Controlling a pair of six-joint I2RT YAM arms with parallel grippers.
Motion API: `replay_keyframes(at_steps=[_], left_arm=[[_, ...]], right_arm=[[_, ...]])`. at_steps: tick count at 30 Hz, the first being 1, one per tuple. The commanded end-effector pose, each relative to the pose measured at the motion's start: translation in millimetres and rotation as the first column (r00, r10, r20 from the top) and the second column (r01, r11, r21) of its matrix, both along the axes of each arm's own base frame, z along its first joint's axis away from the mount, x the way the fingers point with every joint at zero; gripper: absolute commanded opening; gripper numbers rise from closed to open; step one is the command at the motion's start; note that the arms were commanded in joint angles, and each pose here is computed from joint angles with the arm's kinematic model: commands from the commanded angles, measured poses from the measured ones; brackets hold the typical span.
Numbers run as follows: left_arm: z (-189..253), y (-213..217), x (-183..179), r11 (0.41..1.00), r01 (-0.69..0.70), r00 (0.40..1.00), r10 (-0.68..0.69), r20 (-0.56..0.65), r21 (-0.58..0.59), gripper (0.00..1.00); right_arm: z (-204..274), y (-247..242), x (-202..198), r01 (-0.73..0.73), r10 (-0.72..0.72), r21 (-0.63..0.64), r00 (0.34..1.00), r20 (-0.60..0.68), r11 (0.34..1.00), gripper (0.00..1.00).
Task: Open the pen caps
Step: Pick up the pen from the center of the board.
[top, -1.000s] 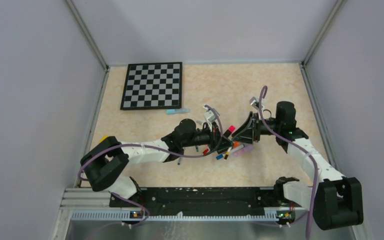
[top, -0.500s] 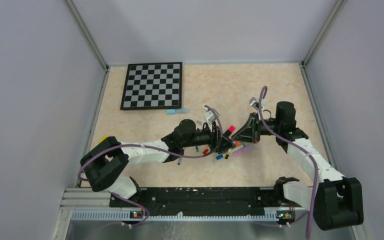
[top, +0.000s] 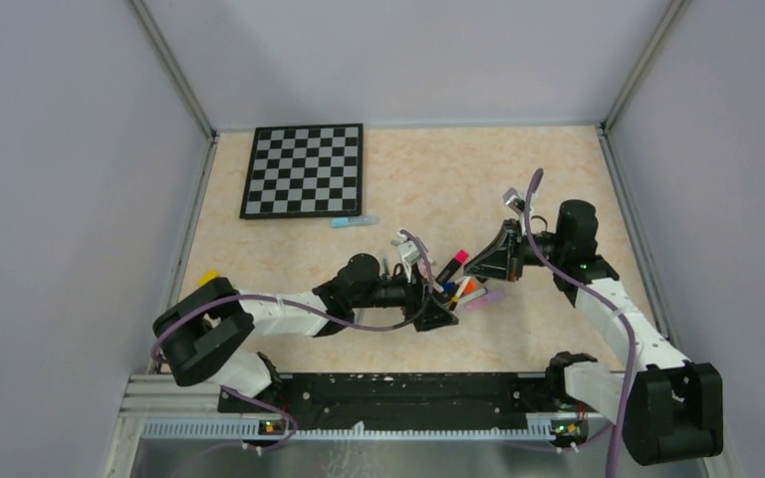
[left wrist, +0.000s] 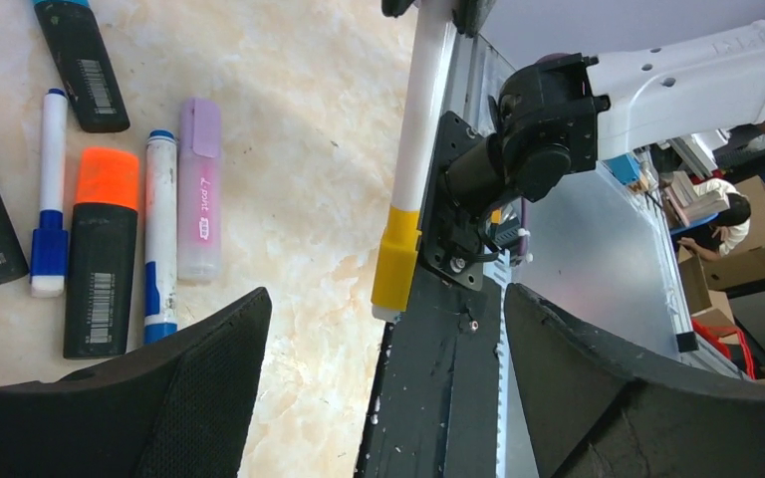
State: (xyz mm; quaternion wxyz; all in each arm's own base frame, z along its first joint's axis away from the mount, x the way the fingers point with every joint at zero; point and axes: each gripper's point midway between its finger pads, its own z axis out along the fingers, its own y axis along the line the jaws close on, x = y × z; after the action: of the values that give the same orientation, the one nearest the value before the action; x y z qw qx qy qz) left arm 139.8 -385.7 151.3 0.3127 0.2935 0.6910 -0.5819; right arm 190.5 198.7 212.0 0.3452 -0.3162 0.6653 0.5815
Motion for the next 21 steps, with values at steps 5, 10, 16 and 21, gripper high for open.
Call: replay_keyframes(at_steps=[5, 10, 16, 21], left_arm=[[21.5, -10.5, -9.0, 0.993, 0.066, 0.998, -0.063, 0.03, -0.096, 0.78], [21.9, -12.7, -7.1, 0.993, 0.059, 0.998, -0.056, 0.032, -0.104, 0.68], [22.7, -16.1, -5.6, 0.991, 0.06, 0.998, -0.057, 0.026, -0.116, 0.56], [24.8, -19.1, -5.7, 0.989, 0.068, 0.998, -0.065, 0.022, -0.133, 0.51]], right_arm=[[17.3, 0.1, -0.5, -0.025, 0.023, 0.026, 0.997, 0.077, 0.999, 0.0], [16.4, 0.5, -1.1, -0.031, 0.029, 0.027, 0.997, 0.077, 0.999, 0.0], [14.5, 0.4, -1.8, -0.035, 0.033, 0.028, 0.997, 0.073, 0.999, 0.0], [12.8, 0.4, -2.0, -0.036, 0.034, 0.028, 0.997, 0.07, 0.999, 0.0]])
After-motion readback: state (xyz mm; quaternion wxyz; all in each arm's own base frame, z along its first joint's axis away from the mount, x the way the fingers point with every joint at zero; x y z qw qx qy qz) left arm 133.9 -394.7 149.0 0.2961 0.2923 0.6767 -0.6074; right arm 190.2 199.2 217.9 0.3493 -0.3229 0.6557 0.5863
